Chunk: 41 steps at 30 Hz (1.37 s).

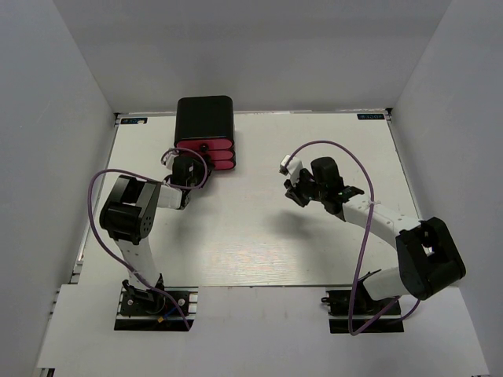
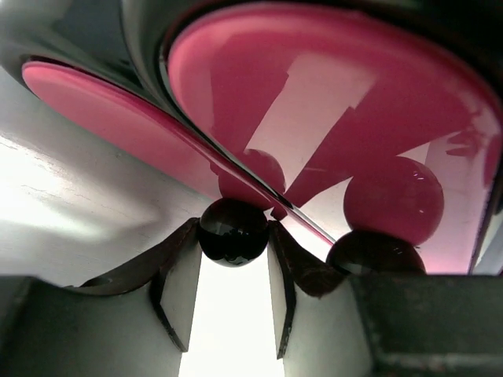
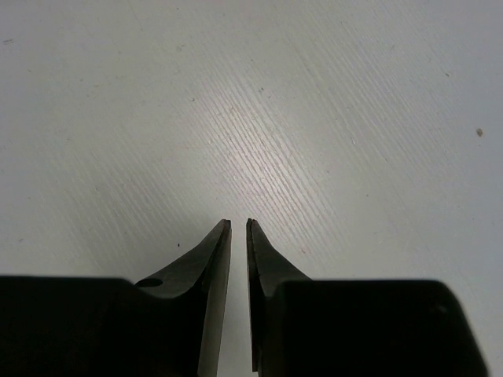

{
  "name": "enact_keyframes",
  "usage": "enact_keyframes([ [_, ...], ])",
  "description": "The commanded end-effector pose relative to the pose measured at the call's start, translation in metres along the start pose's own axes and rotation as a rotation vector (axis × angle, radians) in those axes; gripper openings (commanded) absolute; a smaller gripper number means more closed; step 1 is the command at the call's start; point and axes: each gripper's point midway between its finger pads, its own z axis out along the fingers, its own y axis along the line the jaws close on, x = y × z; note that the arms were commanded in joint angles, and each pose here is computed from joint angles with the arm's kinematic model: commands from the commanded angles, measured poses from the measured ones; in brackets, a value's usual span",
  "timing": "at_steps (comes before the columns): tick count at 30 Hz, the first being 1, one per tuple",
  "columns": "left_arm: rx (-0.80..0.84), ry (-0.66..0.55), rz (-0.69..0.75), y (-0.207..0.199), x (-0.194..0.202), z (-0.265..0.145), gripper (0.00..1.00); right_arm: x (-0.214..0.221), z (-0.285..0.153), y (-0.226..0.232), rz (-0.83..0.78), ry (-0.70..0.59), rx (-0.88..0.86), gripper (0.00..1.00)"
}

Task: Sort the stationery into containers
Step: Close the drawer in the storage box, then reset both arms

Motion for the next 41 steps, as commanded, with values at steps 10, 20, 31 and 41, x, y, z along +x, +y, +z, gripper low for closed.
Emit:
enact_keyframes([
  [10, 0.159, -0.007, 0.015, -0.036, -0.009, -0.018, 0.63, 0.01, -0.002, 0.008, -0.016, 0.011, -0.054, 0.26],
  [20, 0.139, 0.137, 0.149, 0.013, 0.035, -0.096, 0.81, 0.009, -0.003, 0.011, -0.021, 0.008, -0.08, 0.52],
  [31, -0.003, 0.043, 0.359, 0.041, 0.009, -0.188, 1.0, -0.018, -0.007, -0.007, 0.122, -0.052, 0.021, 0.9],
  [41, 0.03, -0.137, 0.389, 0.038, -0.022, -0.252, 1.0, -0.052, -0.016, -0.022, 0.222, -0.129, 0.091, 0.9],
])
